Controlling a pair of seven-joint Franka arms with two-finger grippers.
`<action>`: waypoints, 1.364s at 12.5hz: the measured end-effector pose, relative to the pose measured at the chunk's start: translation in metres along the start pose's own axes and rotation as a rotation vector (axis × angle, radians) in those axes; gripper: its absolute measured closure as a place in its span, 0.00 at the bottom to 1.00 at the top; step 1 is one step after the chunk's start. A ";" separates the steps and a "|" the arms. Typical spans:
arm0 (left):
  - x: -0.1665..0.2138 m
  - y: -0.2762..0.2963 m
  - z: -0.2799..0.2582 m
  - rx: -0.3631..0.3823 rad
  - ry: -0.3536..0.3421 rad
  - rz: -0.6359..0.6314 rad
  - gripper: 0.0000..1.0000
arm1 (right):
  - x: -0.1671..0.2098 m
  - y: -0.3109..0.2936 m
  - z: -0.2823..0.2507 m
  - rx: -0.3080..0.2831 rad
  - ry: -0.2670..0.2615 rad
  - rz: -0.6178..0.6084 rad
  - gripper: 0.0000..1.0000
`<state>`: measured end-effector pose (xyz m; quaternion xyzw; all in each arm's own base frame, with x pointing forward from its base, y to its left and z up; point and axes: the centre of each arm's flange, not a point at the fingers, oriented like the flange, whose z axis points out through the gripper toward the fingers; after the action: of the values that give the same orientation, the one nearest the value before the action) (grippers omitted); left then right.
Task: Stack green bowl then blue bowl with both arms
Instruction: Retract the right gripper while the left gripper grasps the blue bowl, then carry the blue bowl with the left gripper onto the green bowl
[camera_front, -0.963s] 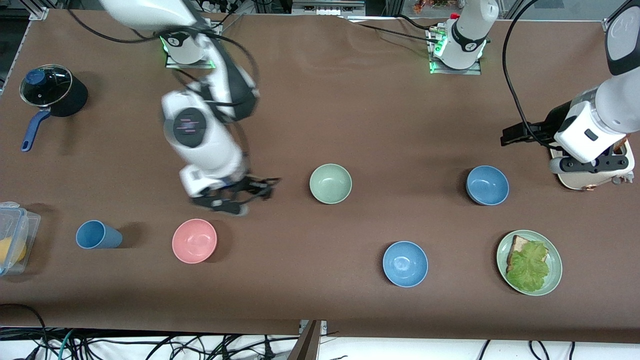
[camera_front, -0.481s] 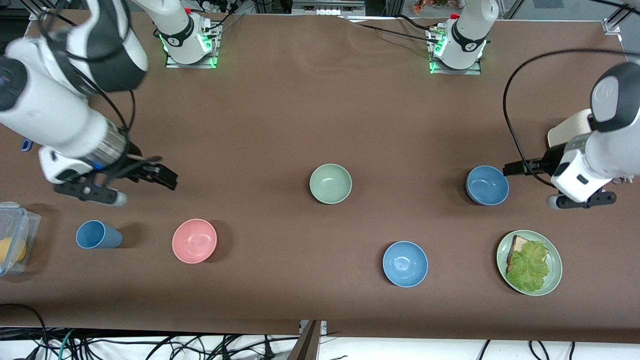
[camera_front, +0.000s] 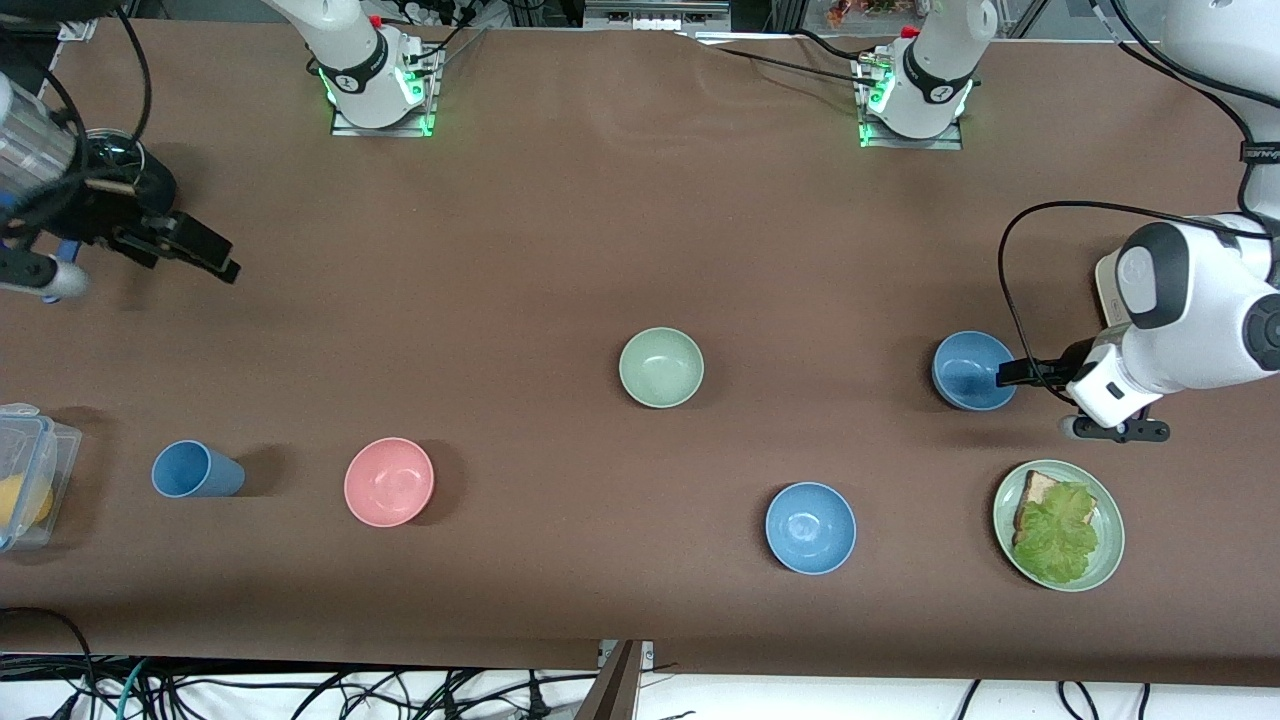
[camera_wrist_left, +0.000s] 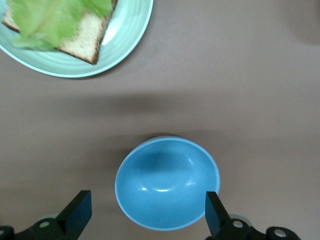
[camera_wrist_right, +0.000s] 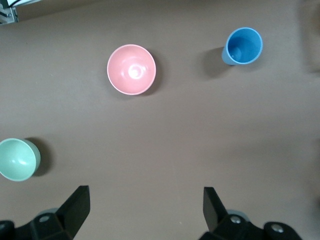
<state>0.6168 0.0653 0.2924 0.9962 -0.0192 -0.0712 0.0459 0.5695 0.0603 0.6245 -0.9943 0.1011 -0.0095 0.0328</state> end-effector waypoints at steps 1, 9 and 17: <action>-0.004 -0.005 0.011 0.002 0.009 0.017 0.00 | -0.005 0.004 -0.001 0.001 -0.002 0.000 0.00; -0.034 -0.033 0.083 -0.045 0.052 0.040 0.10 | -0.003 0.004 0.023 -0.015 -0.051 -0.001 0.00; -0.035 -0.043 0.089 -0.069 0.071 0.057 0.81 | 0.009 0.059 -0.006 -0.056 -0.019 0.069 0.00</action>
<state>0.5704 0.1021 0.2058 0.9950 -0.0434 -0.0351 0.0827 0.5669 0.0008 0.6265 -0.9908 0.1351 0.0038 0.0062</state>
